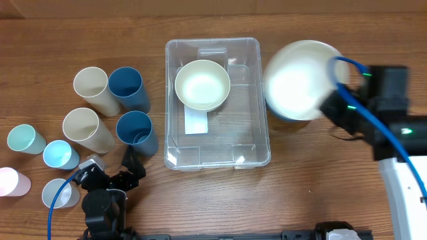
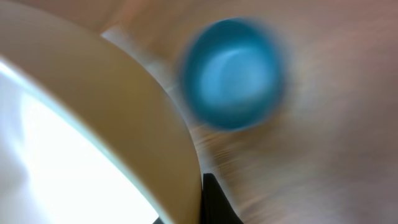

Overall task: Pack container
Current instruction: 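Grasp the near cream bowl with the right gripper and stack it in the container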

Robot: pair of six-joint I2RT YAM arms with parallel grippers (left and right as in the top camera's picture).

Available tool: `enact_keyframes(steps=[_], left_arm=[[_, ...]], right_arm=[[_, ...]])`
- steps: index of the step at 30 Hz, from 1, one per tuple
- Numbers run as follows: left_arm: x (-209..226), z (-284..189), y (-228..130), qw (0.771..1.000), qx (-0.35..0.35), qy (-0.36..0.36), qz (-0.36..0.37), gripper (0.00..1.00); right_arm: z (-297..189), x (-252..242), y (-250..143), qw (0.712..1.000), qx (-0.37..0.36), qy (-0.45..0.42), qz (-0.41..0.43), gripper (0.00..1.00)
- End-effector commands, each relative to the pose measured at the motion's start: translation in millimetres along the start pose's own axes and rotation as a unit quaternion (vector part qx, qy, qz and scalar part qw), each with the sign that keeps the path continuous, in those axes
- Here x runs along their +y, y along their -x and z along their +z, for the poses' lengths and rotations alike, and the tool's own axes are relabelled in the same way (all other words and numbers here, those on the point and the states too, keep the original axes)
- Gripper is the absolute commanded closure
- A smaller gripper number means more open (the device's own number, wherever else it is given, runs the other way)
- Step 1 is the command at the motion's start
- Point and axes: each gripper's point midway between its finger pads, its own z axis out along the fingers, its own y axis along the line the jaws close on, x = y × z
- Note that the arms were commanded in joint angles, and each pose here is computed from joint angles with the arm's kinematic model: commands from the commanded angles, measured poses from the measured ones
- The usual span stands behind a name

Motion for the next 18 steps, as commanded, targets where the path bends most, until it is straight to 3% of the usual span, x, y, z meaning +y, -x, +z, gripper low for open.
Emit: enact_keyframes(steps=[1, 2, 4, 7, 10, 18], left_arm=[[-3.5, -0.2, -0.9, 1.000, 0.000, -0.010, -0.007, 0.00], [-3.5, -0.2, -0.9, 1.000, 0.000, -0.010, -0.007, 0.00], [-3.5, -0.2, -0.9, 1.000, 0.000, -0.010, -0.007, 0.00], [-3.5, -0.2, -0.9, 1.000, 0.000, -0.010, -0.007, 0.00], [-3.5, -0.2, -0.9, 1.000, 0.000, -0.010, -0.007, 0.00], [-3.5, -0.2, -0.9, 1.000, 0.000, -0.010, -0.007, 0.00]], right_arm=[[6.6, 86.8, -31.7, 0.986, 0.006, 0.098, -0.135, 0.96], [20.3, 109.2, -43.2, 0.980, 0.008, 0.112, -0.162, 0.96], [91.4, 139.1, -82.5, 0.972, 0.060, 0.104, -0.203, 0.96], [171.6, 128.2, -103.5, 0.969, 0.106, 0.059, -0.215, 0.96], [218.4, 121.0, -114.8, 0.968, 0.125, 0.042, -0.214, 0.96], [222.5, 147.5, -87.9, 0.966, 0.067, 0.067, -0.240, 0.96]])
